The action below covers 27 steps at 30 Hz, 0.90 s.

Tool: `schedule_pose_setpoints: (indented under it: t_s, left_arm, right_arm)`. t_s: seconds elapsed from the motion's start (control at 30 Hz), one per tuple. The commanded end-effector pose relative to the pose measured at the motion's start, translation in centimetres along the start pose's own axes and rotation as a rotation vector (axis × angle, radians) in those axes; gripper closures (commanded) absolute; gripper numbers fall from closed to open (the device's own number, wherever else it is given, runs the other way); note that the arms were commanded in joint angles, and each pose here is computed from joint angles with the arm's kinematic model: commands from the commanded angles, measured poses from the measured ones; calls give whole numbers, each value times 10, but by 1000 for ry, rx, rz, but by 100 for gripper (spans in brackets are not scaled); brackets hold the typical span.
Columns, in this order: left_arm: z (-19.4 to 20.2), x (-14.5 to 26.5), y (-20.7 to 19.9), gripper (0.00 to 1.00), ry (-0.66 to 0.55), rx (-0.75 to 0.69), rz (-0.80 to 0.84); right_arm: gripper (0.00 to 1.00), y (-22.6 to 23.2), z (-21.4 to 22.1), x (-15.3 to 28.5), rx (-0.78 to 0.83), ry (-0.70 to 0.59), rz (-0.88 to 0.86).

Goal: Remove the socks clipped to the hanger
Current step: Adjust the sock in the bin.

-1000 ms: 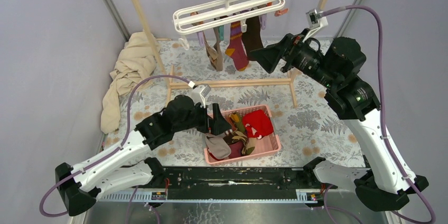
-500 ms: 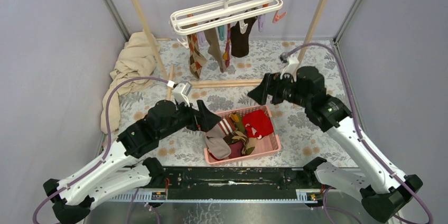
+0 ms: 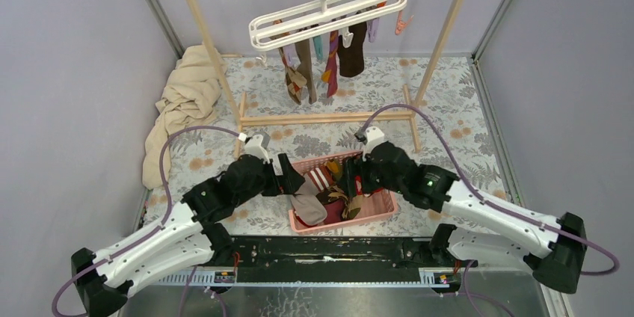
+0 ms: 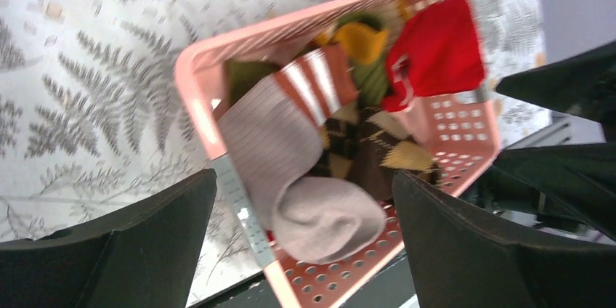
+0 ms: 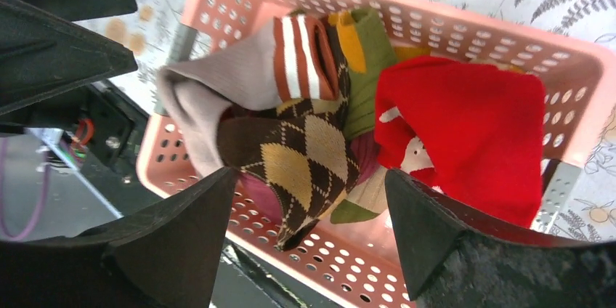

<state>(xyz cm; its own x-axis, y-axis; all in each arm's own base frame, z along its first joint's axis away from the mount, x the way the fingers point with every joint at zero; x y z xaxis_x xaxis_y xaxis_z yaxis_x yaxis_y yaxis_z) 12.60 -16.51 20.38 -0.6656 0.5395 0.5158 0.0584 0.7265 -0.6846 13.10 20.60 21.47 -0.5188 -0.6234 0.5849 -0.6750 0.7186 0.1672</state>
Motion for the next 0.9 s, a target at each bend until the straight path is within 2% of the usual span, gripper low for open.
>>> schedule_pose_setpoints:
  t_s: [0.0,0.27,0.47,0.87]
  left_arm:
    - [13,-14,21,1,-17,105,-58]
    - [36,-32,55,1,4,125,-151]
    - [42,-49,69,2,-21,116,-187]
    - [24,-69,62,2,-100,41,-223]
  right_arm:
    - [17,2,13,-25,-9,0,124]
    - [16,4,43,-66,8,74,249]
    - [10,-3,63,-90,-5,113,370]
    - [7,-7,81,-111,-104,106,430]
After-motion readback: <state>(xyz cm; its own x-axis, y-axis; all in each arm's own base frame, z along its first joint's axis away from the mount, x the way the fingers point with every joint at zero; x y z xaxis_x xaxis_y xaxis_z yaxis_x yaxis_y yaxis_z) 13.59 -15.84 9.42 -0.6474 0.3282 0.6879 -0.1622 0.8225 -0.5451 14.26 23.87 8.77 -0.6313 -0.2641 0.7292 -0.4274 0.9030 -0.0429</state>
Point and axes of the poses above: each gripper's point midway between its finger pads, its own x axis back along the fingers, its own y axis along the line the jaws close on, z = x × y, the point moved 7 cm from there along x, back along the fingers, and after that the axes turned 14 degrees about x, right-handed, at the moved point
